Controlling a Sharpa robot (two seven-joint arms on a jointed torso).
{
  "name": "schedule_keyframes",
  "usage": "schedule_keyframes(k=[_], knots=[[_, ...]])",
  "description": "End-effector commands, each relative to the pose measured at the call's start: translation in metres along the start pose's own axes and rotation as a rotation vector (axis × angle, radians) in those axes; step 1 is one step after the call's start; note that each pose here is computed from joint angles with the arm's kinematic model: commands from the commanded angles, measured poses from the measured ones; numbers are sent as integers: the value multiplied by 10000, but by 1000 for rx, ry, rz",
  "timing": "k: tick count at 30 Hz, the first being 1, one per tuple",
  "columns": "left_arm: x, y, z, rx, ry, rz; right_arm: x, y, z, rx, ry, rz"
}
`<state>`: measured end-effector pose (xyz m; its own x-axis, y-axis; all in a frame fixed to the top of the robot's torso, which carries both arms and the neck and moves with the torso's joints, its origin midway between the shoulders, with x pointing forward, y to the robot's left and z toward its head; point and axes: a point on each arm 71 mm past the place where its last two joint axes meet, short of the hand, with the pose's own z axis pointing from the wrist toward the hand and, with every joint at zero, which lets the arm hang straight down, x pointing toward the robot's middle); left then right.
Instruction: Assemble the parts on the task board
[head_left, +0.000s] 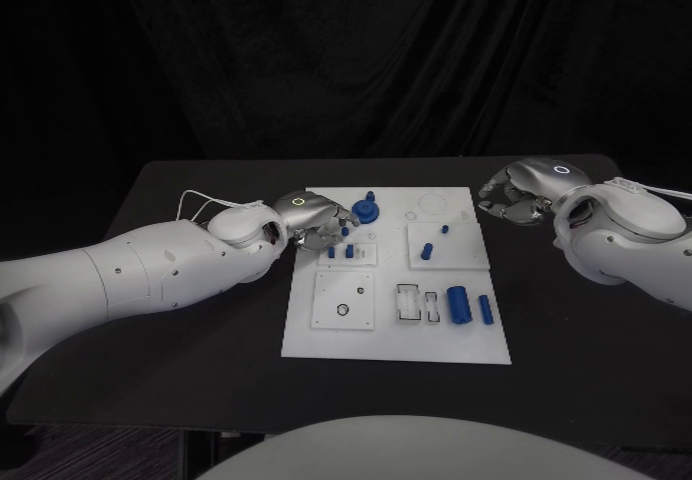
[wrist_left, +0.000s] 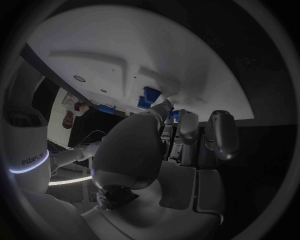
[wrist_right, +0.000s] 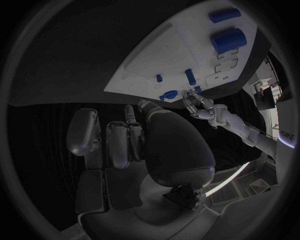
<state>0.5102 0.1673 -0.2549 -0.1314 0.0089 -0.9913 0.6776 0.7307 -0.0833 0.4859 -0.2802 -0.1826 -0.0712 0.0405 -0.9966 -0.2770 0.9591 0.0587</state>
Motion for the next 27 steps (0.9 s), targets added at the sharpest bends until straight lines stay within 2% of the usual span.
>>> schedule_keyframes(k=[1,7,11,14,16,20,22,25,27], knots=[[-27,32,-27,-24,-59,7,5,-6,-10,4,-4,0],[-122,128,-160,-34,-212,34,-3,-27,-35,4,-12,3],[-216,206,-345,-21,-354,68,-23,-54,-79,3,-28,10],[-257,251,-496,-15,-411,82,-48,-62,-109,0,-38,14],[-276,280,-618,-13,-429,56,-91,-56,-121,-9,-47,15],[-282,310,-795,-11,-413,-117,-194,-1,-85,-34,-52,7],[-272,327,-882,1,-386,-280,-253,41,-52,-50,-48,-1],[-260,348,-961,16,-360,-511,-303,84,-28,-69,-45,-7],[-258,367,-1017,35,-352,-709,-326,124,-13,-88,-42,-10]])
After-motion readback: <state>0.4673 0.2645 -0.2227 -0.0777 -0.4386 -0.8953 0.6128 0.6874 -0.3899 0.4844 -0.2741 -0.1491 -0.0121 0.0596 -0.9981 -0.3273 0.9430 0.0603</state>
